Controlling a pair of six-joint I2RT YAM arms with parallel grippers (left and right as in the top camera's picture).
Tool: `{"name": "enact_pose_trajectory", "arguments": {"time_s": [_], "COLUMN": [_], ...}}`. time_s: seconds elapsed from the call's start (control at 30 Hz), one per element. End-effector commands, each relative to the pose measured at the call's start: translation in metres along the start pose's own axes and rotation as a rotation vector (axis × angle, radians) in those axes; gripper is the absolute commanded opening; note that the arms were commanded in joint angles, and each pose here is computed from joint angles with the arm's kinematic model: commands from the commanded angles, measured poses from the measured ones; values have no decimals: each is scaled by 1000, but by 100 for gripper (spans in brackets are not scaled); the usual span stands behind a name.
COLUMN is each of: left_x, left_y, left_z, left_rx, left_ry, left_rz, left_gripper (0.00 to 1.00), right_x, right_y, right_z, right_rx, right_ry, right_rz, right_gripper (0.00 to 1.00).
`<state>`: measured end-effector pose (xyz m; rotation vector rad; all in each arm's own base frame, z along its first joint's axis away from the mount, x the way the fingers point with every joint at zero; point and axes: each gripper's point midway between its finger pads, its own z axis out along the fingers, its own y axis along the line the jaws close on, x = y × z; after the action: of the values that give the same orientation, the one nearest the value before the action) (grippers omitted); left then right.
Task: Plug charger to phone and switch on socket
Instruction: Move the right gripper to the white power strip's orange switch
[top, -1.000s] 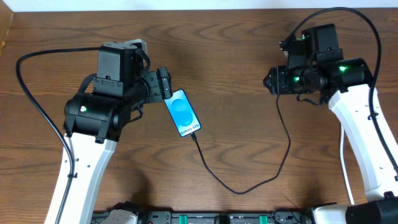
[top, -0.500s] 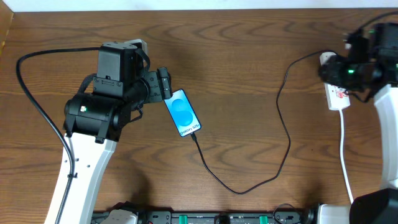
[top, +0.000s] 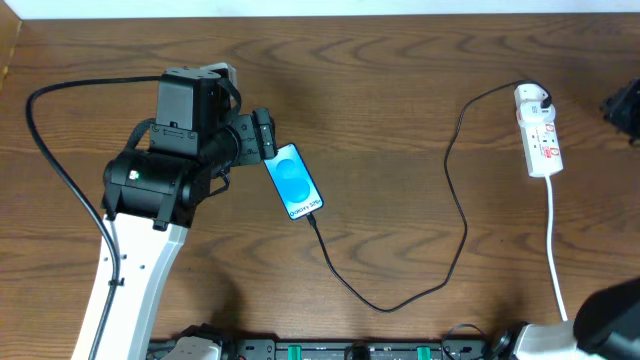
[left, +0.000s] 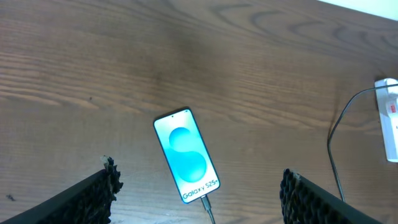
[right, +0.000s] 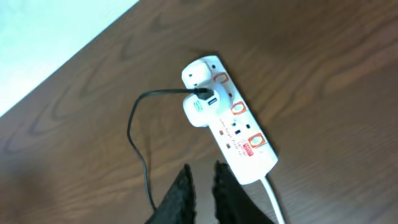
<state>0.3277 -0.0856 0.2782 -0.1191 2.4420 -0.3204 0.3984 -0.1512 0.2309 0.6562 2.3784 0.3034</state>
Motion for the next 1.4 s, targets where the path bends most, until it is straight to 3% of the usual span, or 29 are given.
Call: {"name": "enact_pose_trajectory", "arguments": {"time_s": [0.0,0.1,0.83,1.37], "left_x": [-4,-3,-4,-4], "left_y": [3,3,3,3], "left_z": [-3,-3,-3,-3], "left_rx": [-12,-12,-12,-12], "left_ry": [-14,-13,-14,-14], "left_rz": [13,13,13,13], "left_gripper": [85,85,85,85], "right_x": [-18,-25,21,38], "right_y": [-1,-7,-47,-59], "right_z": [11,29,134,161], "right_rx": [-13,-6,-15,-17], "right_ry": [23,75,307,359], "right_rz": [-4,10,-44,-50], "right_gripper": [7,1,1,1]}}
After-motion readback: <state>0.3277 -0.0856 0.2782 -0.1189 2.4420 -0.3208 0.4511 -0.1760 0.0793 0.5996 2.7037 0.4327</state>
